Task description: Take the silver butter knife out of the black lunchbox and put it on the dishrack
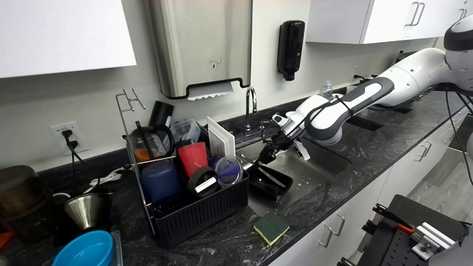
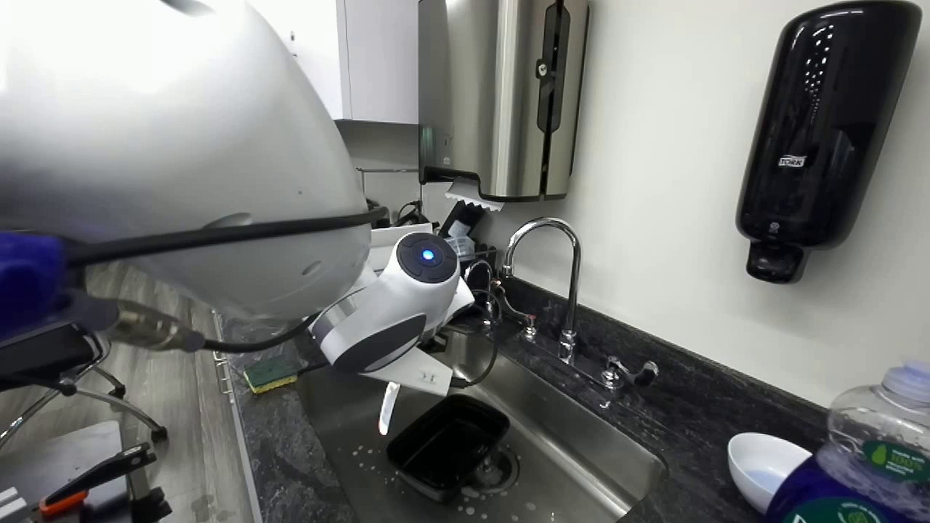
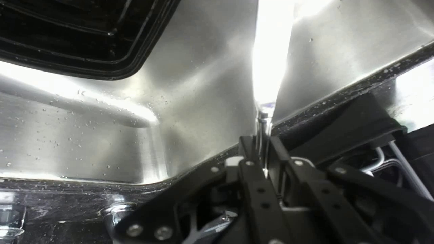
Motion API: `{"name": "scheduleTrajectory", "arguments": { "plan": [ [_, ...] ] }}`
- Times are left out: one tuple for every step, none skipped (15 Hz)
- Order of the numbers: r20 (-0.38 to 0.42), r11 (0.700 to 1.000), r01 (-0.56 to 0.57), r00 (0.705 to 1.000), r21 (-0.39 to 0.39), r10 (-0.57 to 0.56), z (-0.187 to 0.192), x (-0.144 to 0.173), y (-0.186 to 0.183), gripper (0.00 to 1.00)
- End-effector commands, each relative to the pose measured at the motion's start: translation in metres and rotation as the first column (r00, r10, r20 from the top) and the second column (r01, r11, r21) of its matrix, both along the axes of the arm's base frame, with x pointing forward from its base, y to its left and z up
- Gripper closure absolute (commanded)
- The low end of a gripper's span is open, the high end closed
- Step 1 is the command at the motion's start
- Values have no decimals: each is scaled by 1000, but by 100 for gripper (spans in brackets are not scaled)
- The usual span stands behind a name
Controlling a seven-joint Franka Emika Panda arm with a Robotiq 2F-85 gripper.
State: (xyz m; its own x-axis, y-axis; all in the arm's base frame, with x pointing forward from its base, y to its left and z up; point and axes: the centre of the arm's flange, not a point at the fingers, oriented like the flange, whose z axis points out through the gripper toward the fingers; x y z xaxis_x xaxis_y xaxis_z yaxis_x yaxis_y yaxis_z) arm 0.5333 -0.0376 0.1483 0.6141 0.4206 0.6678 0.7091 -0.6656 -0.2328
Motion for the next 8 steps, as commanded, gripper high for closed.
{"name": "scheduleTrajectory", "arguments": {
  "plan": [
    [-6,999,-23,1000,42,24,5,4,-8,97],
    [-11,998,-25,1000,53,25,6,5,-8,97],
    [-20,998,-22,1000,65,23,7,6,-8,97],
    [-31,997,-16,999,75,19,8,7,-8,97],
    [-47,996,-10,999,87,15,10,8,-9,97],
    [-58,995,-5,998,97,11,11,9,-9,97],
    [-68,994,2,998,107,5,12,10,-9,97],
    [-75,993,5,997,116,4,14,10,-9,97]
  ]
}}
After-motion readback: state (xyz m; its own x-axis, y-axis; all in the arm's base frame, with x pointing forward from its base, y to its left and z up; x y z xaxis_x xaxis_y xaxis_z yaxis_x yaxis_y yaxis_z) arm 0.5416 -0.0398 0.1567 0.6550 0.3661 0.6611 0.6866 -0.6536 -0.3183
